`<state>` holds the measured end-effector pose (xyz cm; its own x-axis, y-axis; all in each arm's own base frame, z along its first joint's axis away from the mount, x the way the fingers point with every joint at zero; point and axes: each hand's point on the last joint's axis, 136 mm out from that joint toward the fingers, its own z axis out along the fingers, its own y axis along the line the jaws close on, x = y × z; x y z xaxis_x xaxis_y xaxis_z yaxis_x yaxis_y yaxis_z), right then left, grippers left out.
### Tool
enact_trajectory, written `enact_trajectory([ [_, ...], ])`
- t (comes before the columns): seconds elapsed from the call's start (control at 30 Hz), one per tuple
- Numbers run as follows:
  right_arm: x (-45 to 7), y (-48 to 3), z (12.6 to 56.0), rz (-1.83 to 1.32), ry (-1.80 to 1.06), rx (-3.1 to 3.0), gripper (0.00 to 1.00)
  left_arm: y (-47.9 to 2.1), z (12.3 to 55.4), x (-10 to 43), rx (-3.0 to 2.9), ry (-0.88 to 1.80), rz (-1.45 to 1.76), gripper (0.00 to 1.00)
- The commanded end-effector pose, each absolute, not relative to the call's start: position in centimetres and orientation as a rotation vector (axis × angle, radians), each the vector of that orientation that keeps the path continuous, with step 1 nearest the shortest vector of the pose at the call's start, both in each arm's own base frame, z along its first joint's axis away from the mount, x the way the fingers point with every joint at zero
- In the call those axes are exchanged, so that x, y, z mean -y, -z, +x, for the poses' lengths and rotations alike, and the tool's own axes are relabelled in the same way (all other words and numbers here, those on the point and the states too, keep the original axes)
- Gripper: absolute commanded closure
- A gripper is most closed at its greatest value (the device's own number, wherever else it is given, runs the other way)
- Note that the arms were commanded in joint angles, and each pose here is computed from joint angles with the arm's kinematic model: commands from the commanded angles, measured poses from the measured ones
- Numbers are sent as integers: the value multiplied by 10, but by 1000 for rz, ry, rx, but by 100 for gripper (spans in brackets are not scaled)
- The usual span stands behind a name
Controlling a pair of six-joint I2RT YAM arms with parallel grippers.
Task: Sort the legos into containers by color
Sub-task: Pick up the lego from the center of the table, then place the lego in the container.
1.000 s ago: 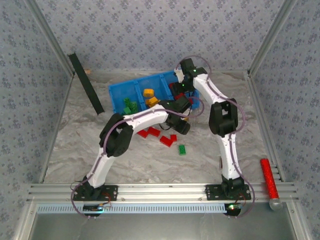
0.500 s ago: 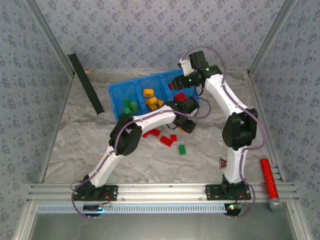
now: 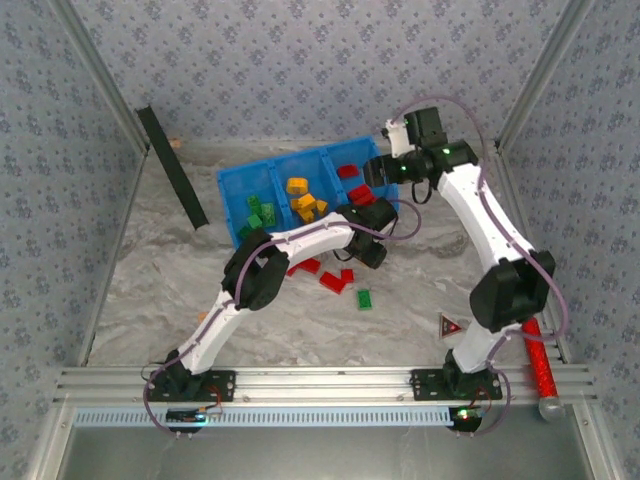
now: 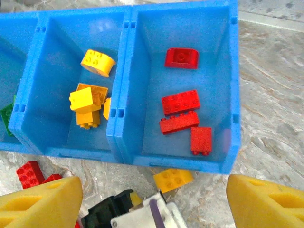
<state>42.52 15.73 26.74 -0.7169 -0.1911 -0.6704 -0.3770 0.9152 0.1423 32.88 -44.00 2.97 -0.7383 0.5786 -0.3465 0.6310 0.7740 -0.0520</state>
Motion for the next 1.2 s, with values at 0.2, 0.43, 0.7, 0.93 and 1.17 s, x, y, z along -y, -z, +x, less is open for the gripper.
enact_trajectory([
  [0.2, -105, -274, 359, -86, -270, -2445, 18, -6, 310, 430, -2757, 230, 958, 61],
  [0.43, -93, -278, 308, 54, -339, -2405, 18, -35, 313, 423, -2719, 246, 942, 70],
  [0.7, -136, -223, 251, -40, -527, -2473, 18, -123, 351, 400, -2623, 346, 769, 72],
  [0.93, -180, -173, 238, -146, -572, -2559, 17, -195, 379, 366, -2526, 419, 618, 72],
  [1.17, -213, -144, 252, -288, -567, -2596, 17, -210, 400, 331, -2517, 374, 521, 72],
])
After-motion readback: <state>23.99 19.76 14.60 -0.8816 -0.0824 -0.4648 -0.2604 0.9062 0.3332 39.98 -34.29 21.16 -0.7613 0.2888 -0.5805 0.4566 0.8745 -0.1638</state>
